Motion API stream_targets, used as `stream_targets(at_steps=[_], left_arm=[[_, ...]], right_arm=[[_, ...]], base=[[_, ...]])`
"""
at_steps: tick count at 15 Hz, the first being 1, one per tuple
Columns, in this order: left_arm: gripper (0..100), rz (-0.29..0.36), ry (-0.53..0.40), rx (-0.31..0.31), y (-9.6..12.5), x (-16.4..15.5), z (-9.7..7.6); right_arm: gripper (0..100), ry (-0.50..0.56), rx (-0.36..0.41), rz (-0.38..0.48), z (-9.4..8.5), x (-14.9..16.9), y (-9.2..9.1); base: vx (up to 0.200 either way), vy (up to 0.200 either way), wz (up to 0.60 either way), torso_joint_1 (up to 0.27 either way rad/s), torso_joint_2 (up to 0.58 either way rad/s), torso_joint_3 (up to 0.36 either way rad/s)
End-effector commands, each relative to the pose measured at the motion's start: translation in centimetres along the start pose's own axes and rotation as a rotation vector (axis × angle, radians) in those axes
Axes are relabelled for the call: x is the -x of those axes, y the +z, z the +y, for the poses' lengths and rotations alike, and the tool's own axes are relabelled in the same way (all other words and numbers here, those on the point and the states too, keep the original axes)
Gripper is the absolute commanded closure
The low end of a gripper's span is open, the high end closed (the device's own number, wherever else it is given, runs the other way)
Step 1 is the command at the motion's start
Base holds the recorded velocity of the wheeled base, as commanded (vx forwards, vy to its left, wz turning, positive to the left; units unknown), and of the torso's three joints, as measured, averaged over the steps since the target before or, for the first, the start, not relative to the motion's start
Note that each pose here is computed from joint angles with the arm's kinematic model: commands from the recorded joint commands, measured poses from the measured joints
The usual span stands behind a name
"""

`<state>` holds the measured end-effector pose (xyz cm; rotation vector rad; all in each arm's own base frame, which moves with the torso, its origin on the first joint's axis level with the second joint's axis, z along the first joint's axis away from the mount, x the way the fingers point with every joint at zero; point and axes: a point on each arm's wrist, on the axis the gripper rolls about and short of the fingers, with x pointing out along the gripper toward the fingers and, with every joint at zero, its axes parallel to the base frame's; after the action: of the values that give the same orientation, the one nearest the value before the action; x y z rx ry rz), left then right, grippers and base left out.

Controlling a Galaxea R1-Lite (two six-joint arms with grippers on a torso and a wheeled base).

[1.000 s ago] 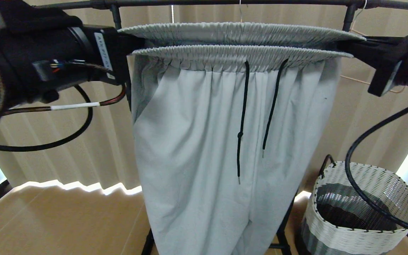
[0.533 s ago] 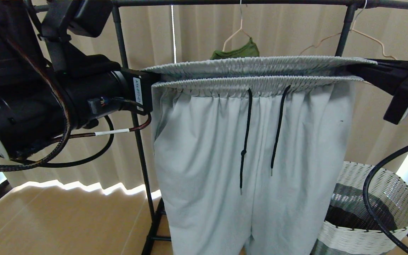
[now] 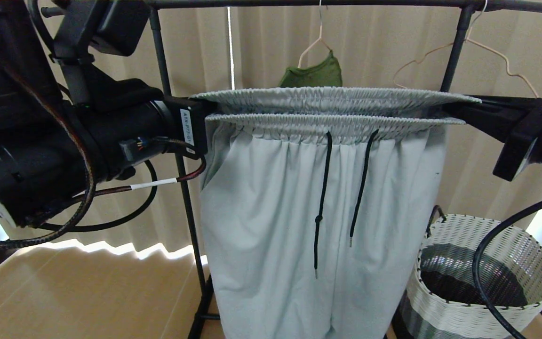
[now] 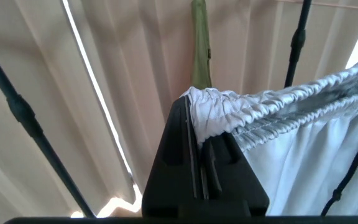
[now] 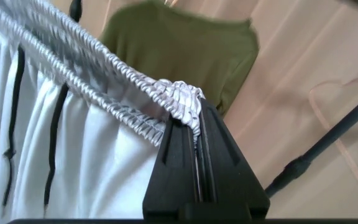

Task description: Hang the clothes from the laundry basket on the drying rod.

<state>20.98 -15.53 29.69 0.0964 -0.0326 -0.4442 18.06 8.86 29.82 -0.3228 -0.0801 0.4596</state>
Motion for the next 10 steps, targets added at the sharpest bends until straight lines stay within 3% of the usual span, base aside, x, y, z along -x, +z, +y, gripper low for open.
stream_targets(at_steps=[1, 10], left_arm=[[100, 0.0, 0.002, 0.0, -0.04, 0.21, 0.09], [100, -0.012, 0.017, -0.001, 0.31, 0.27, 0.54]], right_arm=[[100, -0.002, 0.002, -0.007, 0.03, -0.21, -0.08], [100, -0.02, 0.004, -0.051, -0.3, -0.75, 0.78]], base=[[0.0, 0.0, 0.0, 0.0, 0.0, 0.0], [0.0, 0.0, 0.0, 0.0, 0.0, 0.0]])
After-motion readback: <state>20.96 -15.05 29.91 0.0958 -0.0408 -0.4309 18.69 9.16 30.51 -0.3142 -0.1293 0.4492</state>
